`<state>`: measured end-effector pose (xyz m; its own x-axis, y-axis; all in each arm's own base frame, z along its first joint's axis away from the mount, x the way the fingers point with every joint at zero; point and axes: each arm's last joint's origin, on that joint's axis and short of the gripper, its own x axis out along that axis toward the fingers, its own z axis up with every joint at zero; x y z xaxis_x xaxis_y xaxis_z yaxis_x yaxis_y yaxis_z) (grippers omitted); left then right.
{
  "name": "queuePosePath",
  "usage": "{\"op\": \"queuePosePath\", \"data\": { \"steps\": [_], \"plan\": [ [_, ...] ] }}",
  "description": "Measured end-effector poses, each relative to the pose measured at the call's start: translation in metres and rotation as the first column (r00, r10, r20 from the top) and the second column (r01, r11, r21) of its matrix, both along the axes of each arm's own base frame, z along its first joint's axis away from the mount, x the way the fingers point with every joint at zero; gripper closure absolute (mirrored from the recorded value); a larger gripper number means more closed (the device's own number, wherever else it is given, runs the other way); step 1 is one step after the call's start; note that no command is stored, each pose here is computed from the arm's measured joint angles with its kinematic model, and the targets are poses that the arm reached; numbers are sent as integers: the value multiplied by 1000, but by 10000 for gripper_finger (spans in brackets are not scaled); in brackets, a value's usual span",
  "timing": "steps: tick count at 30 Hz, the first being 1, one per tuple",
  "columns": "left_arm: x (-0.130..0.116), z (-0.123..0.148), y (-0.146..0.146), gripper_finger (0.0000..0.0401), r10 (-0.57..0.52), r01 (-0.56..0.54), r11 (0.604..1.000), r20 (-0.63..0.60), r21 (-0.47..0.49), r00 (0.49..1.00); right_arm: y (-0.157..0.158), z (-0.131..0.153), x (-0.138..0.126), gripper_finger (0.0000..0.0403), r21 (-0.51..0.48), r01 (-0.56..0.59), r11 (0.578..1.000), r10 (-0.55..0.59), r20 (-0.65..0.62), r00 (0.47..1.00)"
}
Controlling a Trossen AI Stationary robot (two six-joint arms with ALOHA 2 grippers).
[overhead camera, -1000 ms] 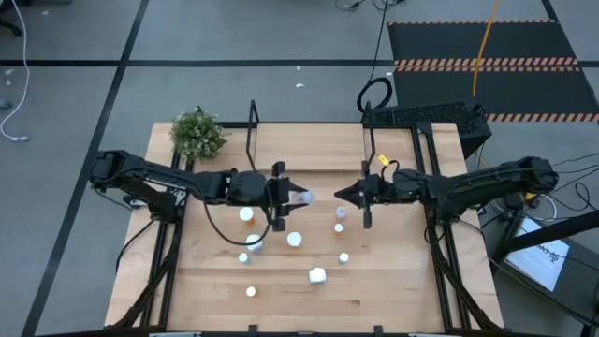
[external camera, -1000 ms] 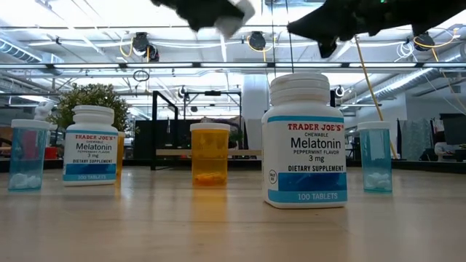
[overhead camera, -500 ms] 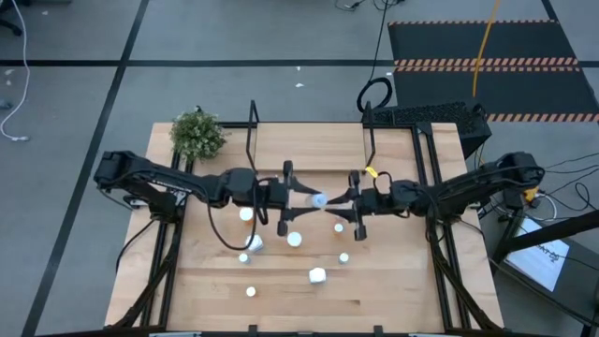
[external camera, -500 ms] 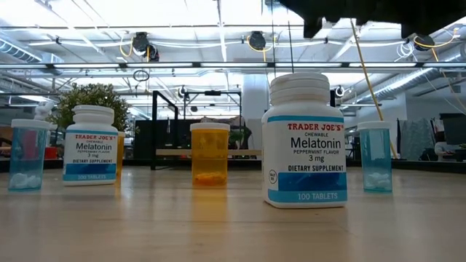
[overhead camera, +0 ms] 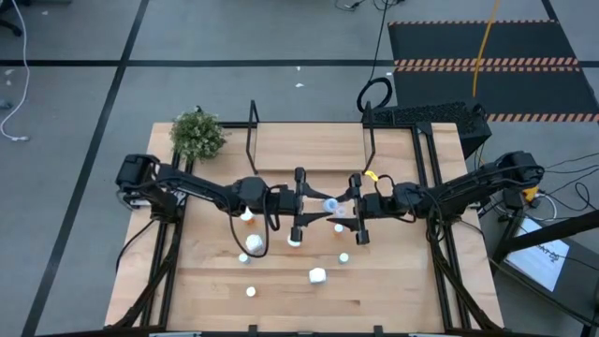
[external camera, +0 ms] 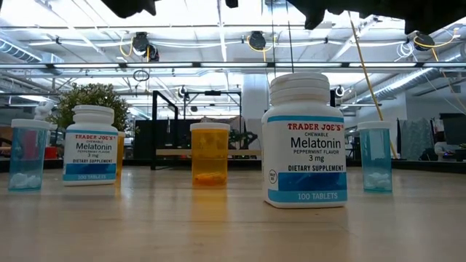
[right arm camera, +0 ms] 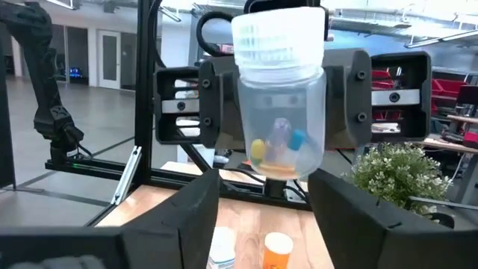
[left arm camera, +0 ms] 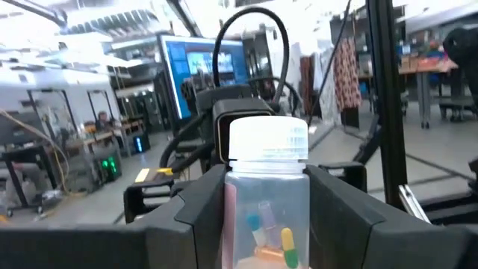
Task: Pick and place medicine bottles onto shelf by color
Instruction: Put the left transparent pill bottle on the shelf
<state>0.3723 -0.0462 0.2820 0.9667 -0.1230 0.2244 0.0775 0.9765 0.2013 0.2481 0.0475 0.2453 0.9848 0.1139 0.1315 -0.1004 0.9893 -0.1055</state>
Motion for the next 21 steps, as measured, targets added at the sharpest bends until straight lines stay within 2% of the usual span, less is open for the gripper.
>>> {"op": "queuePosePath", "data": {
  "steps": [21],
  "plan": [
    [10,-19,-1,229,-8,7,999,-16,-33,1000,0,0,0,245,2,1,1000,-1,6,1000]
  ]
}}
